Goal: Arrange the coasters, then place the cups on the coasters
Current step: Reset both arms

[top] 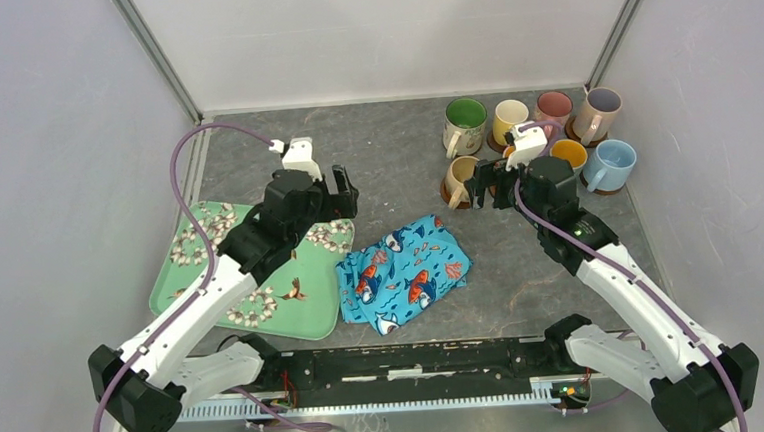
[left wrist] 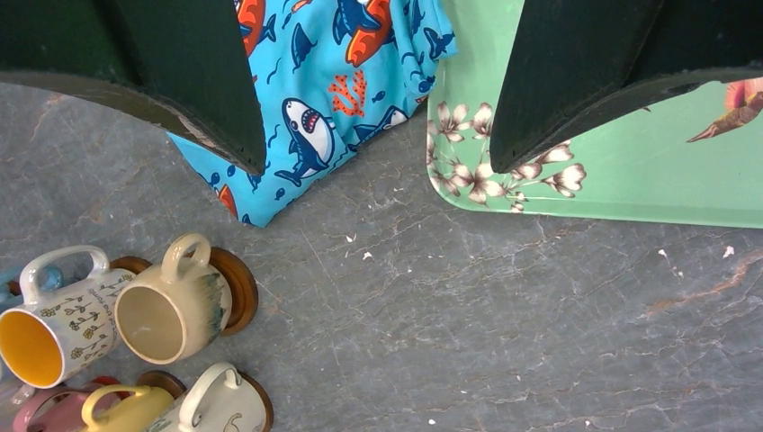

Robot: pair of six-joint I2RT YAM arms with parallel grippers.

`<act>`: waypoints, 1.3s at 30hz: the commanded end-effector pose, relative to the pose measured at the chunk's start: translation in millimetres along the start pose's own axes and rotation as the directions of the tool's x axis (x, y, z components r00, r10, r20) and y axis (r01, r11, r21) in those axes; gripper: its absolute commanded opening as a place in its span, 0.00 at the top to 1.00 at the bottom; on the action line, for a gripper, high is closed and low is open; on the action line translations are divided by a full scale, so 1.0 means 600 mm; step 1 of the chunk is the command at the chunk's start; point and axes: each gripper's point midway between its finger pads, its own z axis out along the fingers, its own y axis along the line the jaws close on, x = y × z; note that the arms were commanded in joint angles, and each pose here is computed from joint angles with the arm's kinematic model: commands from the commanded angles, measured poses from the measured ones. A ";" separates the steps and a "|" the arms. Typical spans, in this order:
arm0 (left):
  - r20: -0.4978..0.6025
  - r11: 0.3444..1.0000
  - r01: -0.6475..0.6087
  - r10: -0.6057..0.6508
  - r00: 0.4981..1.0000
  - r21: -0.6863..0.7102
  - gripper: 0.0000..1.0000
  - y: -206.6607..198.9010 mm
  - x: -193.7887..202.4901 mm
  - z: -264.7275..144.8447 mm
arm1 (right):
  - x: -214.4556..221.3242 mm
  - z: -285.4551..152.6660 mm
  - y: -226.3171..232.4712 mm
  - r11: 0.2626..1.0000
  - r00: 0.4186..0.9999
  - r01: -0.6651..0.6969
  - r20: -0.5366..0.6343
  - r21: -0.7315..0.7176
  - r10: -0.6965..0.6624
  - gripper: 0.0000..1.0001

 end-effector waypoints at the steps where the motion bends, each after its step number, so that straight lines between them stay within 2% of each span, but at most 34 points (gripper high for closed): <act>1: 0.036 0.998 -0.042 0.041 0.999 0.037 0.00 -0.017 -0.029 0.001 | -0.041 -0.007 0.010 1.000 0.998 0.016 0.056 -0.022 -0.015 0.02; 39: 0.107 0.999 -0.027 0.031 0.994 -0.041 0.00 0.006 -0.061 -0.011 | -0.072 -0.003 0.012 1.000 0.997 0.027 0.070 -0.014 -0.026 0.02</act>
